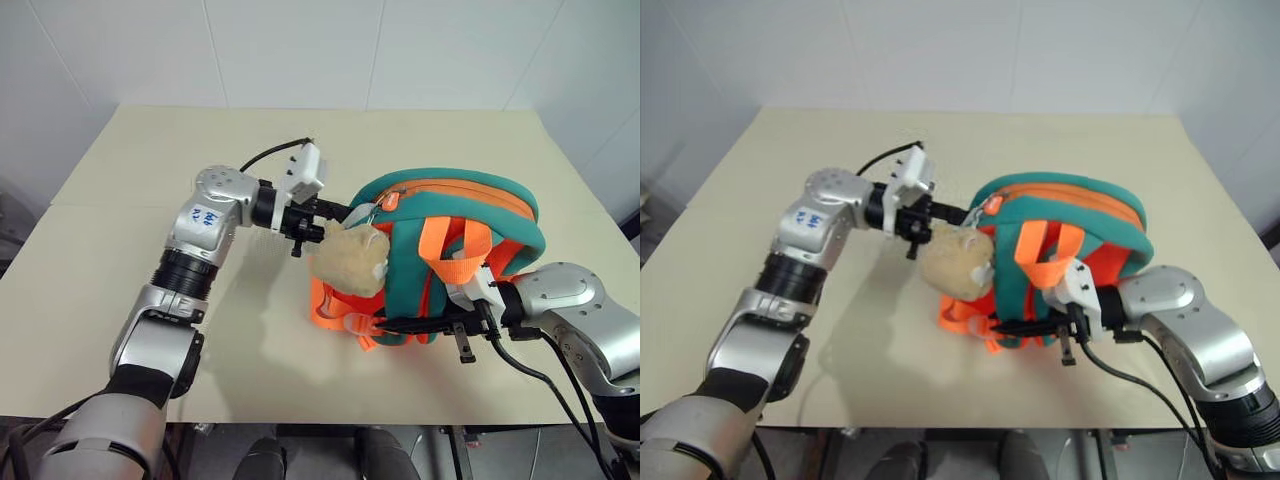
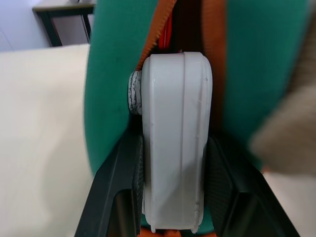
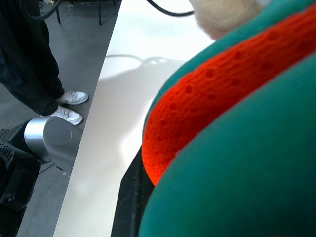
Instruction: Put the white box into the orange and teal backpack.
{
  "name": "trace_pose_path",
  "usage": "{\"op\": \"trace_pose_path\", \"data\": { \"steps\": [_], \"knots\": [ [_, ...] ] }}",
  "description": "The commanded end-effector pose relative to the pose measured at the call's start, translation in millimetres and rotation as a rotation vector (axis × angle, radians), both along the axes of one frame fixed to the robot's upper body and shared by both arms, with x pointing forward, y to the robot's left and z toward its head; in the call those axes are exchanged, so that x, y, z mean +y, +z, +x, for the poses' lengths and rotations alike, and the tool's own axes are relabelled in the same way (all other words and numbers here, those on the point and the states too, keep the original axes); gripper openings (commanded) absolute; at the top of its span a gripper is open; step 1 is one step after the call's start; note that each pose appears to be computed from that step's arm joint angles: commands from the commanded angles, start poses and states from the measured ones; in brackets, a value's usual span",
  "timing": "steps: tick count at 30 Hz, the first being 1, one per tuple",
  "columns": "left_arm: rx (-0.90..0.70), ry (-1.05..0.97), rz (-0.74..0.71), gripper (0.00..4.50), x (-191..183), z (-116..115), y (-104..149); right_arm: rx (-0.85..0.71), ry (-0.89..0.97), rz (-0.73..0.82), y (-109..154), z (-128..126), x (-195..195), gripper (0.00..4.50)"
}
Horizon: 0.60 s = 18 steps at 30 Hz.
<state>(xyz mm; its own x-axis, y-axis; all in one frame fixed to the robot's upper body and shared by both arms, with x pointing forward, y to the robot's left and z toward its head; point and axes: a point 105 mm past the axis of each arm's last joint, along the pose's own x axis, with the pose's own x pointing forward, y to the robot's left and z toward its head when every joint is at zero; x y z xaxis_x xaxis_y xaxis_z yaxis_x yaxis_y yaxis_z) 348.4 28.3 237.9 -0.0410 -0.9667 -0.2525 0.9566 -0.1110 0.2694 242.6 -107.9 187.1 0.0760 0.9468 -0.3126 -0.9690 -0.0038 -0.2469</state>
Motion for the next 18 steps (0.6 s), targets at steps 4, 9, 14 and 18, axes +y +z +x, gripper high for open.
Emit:
{"op": "trace_pose_path", "data": {
  "steps": [4,9,14,18],
  "knots": [
    [0.005,0.011,0.032,1.3,-12,4,-4,-0.033,0.014,0.013,5,-1,5,0.66],
    [0.009,0.016,0.041,1.3,-17,5,-5,-0.039,0.009,0.017,5,1,6,0.66],
    [0.023,0.015,0.048,1.3,-23,5,-11,-0.045,0.008,0.02,5,3,7,0.66],
    [0.049,0.04,0.081,1.3,-23,8,-19,-0.051,0.007,0.023,6,5,9,0.66]
  ]
}}
